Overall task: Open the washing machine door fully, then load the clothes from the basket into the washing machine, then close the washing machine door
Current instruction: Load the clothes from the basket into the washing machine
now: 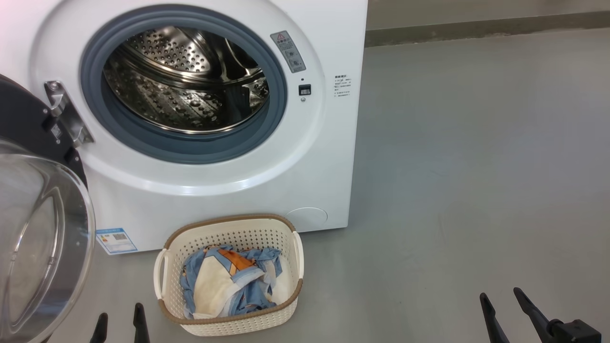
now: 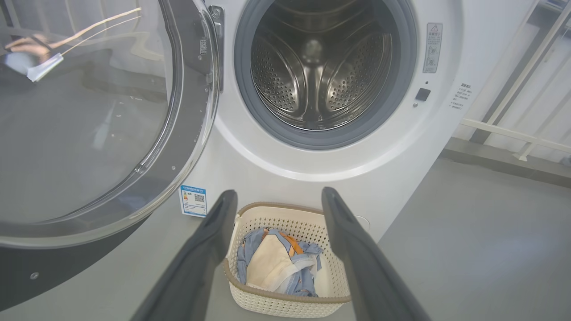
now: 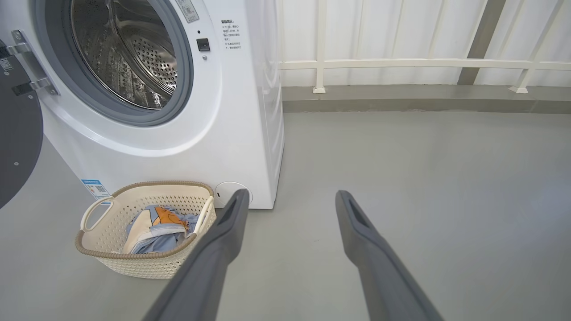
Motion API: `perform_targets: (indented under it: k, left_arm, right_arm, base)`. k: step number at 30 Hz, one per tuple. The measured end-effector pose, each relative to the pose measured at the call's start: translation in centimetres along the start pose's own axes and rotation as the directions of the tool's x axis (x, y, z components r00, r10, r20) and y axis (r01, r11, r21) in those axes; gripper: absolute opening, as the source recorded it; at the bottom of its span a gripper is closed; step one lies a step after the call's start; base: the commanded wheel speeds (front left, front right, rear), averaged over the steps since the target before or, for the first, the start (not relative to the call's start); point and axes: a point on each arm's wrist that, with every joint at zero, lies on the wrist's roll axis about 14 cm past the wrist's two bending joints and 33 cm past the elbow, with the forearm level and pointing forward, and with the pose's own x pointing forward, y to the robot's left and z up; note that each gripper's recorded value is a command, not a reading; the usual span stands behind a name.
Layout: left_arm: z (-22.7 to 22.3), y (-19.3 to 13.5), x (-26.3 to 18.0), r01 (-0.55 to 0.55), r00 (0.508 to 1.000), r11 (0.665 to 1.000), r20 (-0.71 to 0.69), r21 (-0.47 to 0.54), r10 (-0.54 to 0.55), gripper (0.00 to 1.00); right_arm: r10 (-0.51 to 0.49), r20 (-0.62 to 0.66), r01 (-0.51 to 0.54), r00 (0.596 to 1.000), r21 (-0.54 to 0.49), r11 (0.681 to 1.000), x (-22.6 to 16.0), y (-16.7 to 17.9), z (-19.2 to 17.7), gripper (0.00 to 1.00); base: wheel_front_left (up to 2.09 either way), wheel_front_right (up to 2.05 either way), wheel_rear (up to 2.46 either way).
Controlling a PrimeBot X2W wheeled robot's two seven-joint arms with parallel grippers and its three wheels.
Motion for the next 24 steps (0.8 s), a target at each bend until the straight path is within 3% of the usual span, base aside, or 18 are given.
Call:
perform_targets:
  k: [24]
  left_arm:
    - [0.21,0.6,-0.21,-0.019,1.0,1.0,0.007,0.001,0.019,1.0]
  right_arm:
    - [0.022,-0.002,-0.022,1.0,0.001,1.0,0.24,0.7,-0.07,1.0]
  base:
    - [0.0,0.0,0.0]
